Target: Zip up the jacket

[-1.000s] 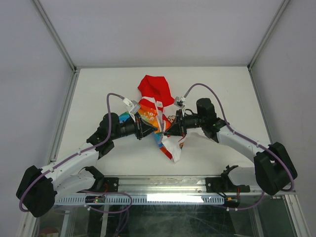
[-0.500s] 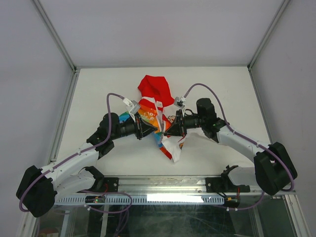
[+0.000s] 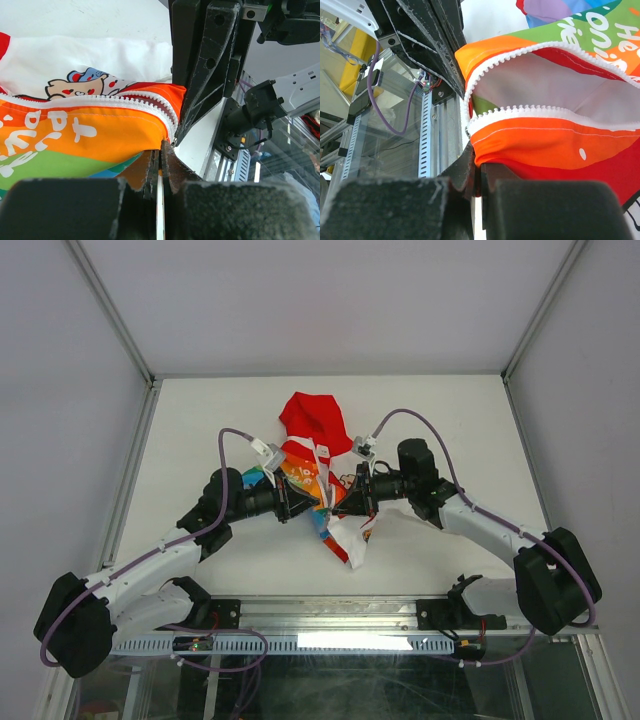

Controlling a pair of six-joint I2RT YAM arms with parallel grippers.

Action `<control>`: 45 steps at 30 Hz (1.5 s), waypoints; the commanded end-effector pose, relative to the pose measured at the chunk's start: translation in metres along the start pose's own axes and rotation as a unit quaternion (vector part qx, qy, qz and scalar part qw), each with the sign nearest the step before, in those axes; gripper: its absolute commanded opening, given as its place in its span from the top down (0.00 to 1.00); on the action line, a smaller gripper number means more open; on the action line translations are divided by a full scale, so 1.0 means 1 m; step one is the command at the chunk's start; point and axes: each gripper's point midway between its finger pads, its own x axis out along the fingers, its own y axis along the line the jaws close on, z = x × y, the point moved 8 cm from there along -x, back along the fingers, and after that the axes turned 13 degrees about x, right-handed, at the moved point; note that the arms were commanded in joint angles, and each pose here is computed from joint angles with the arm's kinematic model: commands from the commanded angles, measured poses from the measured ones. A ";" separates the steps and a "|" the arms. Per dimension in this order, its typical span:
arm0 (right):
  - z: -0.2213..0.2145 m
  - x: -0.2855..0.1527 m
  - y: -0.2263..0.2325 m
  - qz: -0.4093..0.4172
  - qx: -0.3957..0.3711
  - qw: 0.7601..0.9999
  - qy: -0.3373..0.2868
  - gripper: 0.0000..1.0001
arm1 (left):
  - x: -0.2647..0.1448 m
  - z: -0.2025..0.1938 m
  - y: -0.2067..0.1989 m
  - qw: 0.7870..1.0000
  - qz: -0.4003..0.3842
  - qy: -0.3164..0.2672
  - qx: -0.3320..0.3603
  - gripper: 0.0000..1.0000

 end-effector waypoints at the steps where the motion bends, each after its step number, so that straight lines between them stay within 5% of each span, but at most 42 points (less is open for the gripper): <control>1: 0.025 0.000 0.013 0.027 -0.046 0.998 -0.021 1.00 | 0.000 0.010 -0.001 0.999 -0.018 -0.030 0.032 1.00; 45: 0.029 0.001 0.012 0.023 -0.047 0.998 -0.023 1.00 | -0.002 0.008 -0.002 0.999 -0.016 -0.028 0.029 1.00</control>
